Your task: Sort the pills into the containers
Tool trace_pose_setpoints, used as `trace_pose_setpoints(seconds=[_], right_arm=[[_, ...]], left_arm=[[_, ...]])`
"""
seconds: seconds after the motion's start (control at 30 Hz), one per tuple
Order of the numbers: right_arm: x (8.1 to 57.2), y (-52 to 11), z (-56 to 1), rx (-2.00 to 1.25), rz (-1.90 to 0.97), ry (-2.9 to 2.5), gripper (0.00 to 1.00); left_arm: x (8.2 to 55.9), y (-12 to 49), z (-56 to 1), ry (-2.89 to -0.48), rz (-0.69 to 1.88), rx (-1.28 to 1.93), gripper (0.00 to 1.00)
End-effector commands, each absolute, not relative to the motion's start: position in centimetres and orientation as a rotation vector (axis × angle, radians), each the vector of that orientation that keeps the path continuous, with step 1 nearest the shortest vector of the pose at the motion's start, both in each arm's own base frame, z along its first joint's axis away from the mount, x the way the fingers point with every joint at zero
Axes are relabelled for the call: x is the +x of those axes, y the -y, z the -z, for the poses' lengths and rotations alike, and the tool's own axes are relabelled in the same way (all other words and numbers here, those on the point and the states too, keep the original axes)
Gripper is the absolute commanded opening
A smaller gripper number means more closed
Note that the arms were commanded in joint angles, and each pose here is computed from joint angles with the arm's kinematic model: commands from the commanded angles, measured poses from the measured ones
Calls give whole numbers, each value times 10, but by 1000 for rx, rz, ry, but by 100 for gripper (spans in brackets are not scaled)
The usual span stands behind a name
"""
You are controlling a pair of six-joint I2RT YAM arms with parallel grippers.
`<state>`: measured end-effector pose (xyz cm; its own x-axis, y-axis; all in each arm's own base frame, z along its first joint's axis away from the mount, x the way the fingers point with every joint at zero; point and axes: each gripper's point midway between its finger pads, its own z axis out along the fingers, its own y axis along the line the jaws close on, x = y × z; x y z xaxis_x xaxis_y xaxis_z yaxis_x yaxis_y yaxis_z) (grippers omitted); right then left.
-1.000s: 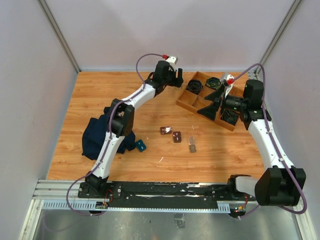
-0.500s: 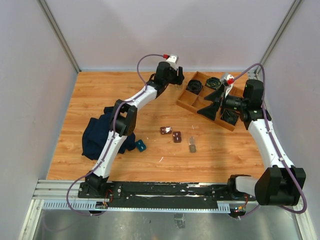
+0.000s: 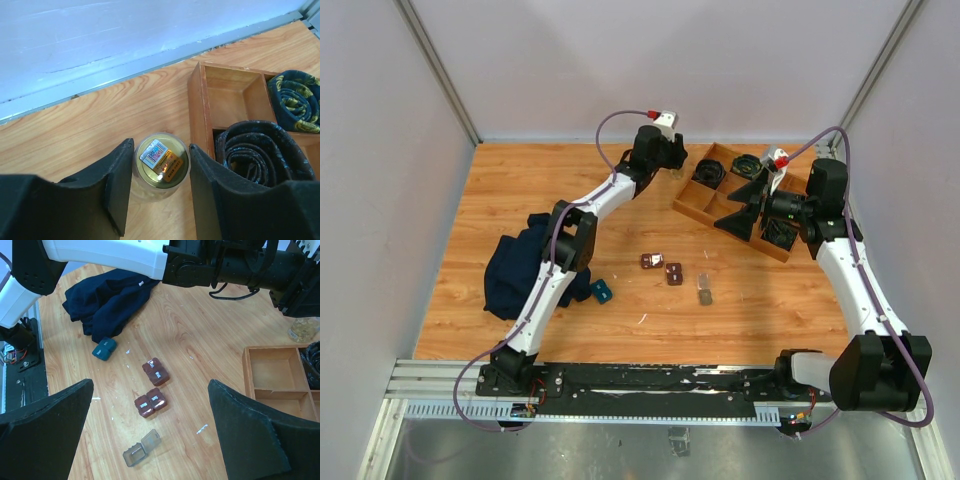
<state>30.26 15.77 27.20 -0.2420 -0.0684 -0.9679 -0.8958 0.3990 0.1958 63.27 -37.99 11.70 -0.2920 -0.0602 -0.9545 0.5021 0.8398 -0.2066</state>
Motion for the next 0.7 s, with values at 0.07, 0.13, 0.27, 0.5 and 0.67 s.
trace_pose_setpoints(seconds=[0.07, 0.13, 0.27, 0.5, 0.67], right_arm=[[307, -150, -288, -874, -985, -1577, 99], [305, -151, -287, -883, -997, -1571, 99], [301, -153, -288, -910, -1014, -1543, 98], [286, -162, -285, -1009, -1038, -1425, 98], [271, -174, -284, -1095, -1081, -1342, 98]], left_arm=[[634, 376, -188, -1657, 545, 367, 10], [627, 370, -213, -1625, 527, 370, 4], [603, 353, -268, -1550, 512, 370, 0], [500, 331, -356, -1388, 732, 386, 0], [414, 317, -356, -1376, 985, 380, 0]])
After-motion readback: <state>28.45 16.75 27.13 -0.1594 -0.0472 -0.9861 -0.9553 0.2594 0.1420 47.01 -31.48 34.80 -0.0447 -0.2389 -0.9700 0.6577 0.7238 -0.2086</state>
